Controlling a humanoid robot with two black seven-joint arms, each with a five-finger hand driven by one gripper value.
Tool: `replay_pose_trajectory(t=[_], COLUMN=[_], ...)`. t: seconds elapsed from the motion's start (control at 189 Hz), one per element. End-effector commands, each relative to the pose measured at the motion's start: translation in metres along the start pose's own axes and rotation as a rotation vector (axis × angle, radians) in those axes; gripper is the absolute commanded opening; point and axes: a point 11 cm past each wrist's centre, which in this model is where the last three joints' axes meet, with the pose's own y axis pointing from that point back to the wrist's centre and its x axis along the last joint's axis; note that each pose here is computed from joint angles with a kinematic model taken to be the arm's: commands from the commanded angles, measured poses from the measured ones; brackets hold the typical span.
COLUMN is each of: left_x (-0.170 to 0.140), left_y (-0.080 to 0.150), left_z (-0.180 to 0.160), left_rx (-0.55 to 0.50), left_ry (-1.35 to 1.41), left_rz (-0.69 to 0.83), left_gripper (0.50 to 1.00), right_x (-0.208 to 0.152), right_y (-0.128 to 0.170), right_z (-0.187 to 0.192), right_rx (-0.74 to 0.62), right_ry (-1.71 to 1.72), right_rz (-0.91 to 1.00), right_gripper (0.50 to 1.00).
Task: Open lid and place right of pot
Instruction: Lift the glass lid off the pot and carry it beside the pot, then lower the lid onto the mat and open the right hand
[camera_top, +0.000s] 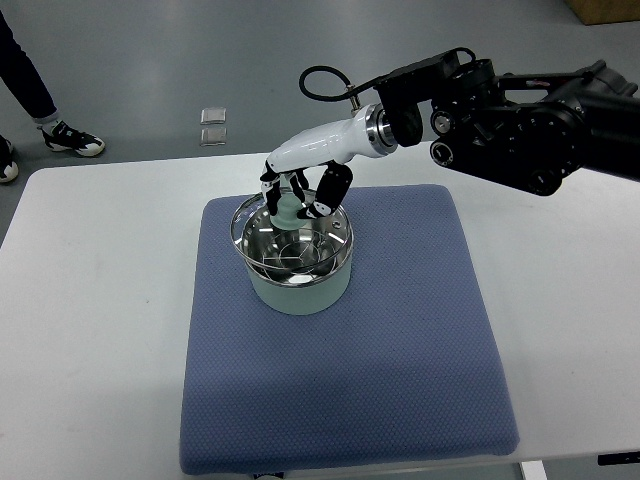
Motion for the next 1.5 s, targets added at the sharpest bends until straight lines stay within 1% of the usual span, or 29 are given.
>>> replay_pose_trajectory(t=[0.0,0.106,0.253,0.37,0.375,0.385,0.507,0.512,0.565,0.628,0.634,0.729,0.871,0.982,1.283,1.288,1.294,1.299,1.304,1.31,1.315,1.32,1.325,1.331,1.336,1.341,1.394,1.399,1.494], left_x=[0.0,0.0,0.0,0.0,0.0,0.0,0.0,0.0,0.0,0.0,0.0,0.0,0.0,0.0,0.0,0.0,0.0,0.0,0.0,0.0,0.0,0.0,0.0,0.0,0.0,0.0,0.0,0.0,0.0], left_y=[0.0,0.0,0.0,0.0,0.0,0.0,0.0,0.0,0.0,0.0,0.0,0.0,0.0,0.0,0.0,0.0,0.0,0.0,0.0,0.0,0.0,0.0,0.0,0.0,0.0,0.0,0.0,0.0,0.0], left_z=[0.0,0.0,0.0,0.0,0.0,0.0,0.0,0.0,0.0,0.0,0.0,0.0,0.0,0.0,0.0,0.0,0.0,0.0,0.0,0.0,0.0,0.0,0.0,0.0,0.0,0.0,0.0,0.0,0.0], left_rx=[0.0,0.0,0.0,0.0,0.0,0.0,0.0,0.0,0.0,-0.002,0.0,0.0,0.0,0.0,0.0,0.0,0.0,0.0,0.0,0.0,0.0,0.0,0.0,0.0,0.0,0.0,0.0,0.0,-0.002], left_ry=[0.0,0.0,0.0,0.0,0.0,0.0,0.0,0.0,0.0,0.0,0.0,0.0,0.0,0.0,0.0,0.0,0.0,0.0,0.0,0.0,0.0,0.0,0.0,0.0,0.0,0.0,0.0,0.0,0.0], left_rz=[0.0,0.0,0.0,0.0,0.0,0.0,0.0,0.0,0.0,0.0,0.0,0.0,0.0,0.0,0.0,0.0,0.0,0.0,0.0,0.0,0.0,0.0,0.0,0.0,0.0,0.0,0.0,0.0,0.0], left_gripper=[1.0,1.0,1.0,1.0,1.0,1.0,1.0,1.0,1.0,1.0,1.0,1.0,1.0,1.0,1.0,1.0,1.0,1.0,1.0,1.0,1.0,1.0,1.0,1.0,1.0,1.0,1.0,1.0,1.0], right_x=[0.009,0.018,0.013,0.006,-0.008,-0.012,-0.026,-0.037,-0.051,-0.055,-0.067,-0.088,-0.102,-0.122,-0.148,-0.149,-0.149,-0.149,-0.149,-0.149,-0.149,-0.149,-0.149,-0.149,-0.149,-0.149,-0.149,-0.148,-0.15], right_y=[0.018,0.052,0.091,0.102,0.107,0.109,0.118,0.124,0.127,0.127,0.129,0.126,0.122,0.105,0.079,0.079,0.079,0.078,0.078,0.078,0.078,0.078,0.078,0.078,0.078,0.077,0.077,0.075,0.076], right_z=[0.006,0.017,0.04,0.051,0.063,0.066,0.079,0.087,0.095,0.096,0.103,0.11,0.113,0.109,0.104,0.103,0.103,0.103,0.103,0.103,0.103,0.103,0.103,0.104,0.104,0.103,0.103,0.103,0.104], right_rx=[-0.016,-0.036,-0.095,-0.121,-0.141,-0.147,-0.177,-0.194,-0.21,-0.211,-0.224,-0.236,-0.238,-0.217,-0.196,-0.195,-0.195,-0.193,-0.193,-0.193,-0.193,-0.195,-0.195,-0.195,-0.195,-0.194,-0.194,-0.191,-0.196], right_ry=[0.007,0.008,-0.017,-0.039,-0.067,-0.074,-0.1,-0.123,-0.149,-0.154,-0.171,-0.199,-0.216,-0.237,-0.269,-0.27,-0.27,-0.27,-0.27,-0.269,-0.269,-0.269,-0.269,-0.268,-0.268,-0.268,-0.268,-0.268,-0.269], right_rz=[0.012,0.026,0.053,0.066,0.066,0.067,0.076,0.08,0.077,0.076,0.081,0.084,0.078,0.065,0.045,0.044,0.044,0.044,0.044,0.046,0.046,0.047,0.047,0.049,0.049,0.05,0.05,0.071,0.08], right_gripper=[0.5,0.5,0.5,0.5,0.5,0.5,0.5,0.5,0.5,0.5,0.5,0.5,0.5,0.5,0.502,0.523,0.523,0.547,0.547,0.576,0.576,0.608,0.609,0.645,0.646,0.698,0.699,0.923,0.93])
